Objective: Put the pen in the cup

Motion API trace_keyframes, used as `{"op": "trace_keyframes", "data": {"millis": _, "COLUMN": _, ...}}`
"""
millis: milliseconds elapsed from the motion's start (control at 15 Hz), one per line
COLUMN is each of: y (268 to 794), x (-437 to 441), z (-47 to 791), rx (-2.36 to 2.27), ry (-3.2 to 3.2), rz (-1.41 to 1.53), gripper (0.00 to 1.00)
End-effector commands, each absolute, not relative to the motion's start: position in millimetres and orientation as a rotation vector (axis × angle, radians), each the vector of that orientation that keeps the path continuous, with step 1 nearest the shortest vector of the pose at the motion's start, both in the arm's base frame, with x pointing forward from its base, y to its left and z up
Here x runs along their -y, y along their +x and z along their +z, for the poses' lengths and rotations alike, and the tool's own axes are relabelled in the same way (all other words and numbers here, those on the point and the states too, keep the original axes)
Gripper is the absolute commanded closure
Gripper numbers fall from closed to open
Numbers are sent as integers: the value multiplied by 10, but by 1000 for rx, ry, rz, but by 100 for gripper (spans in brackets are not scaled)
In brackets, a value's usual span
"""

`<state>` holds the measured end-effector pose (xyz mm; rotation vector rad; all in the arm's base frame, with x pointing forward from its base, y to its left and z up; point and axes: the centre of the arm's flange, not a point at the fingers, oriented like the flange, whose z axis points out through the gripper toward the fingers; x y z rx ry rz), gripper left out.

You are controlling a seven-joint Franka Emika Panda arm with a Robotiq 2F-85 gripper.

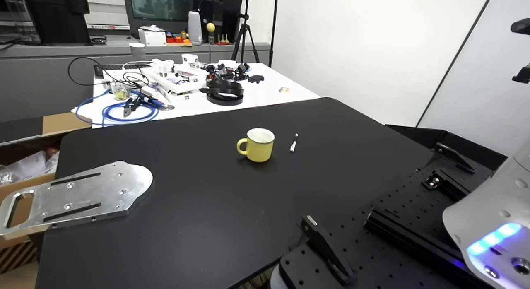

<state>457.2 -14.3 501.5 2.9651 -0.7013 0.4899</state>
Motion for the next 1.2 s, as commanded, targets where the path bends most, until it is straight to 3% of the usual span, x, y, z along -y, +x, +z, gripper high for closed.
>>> {"op": "trace_keyframes", "data": {"millis": 0, "y": 4941, "x": 474, "z": 4972, "rx": 992, "ry": 2874, "rz": 519, "gripper": 0}}
{"op": "trace_keyframes", "data": {"millis": 600, "y": 5678, "x": 936, "z": 4666, "rx": 1547, "ry": 2609, "rz": 558, "gripper": 0}}
{"op": "trace_keyframes", "data": {"millis": 667, "y": 5396, "x": 934, "z": 4661, "rx": 1443, "ry": 2659, "rz": 571, "gripper": 0}}
{"op": "trace_keyframes", "data": {"millis": 1133, "y": 5572, "x": 958, "z": 4580, "rx": 1498, "ry": 2641, "rz": 556, "gripper": 0}}
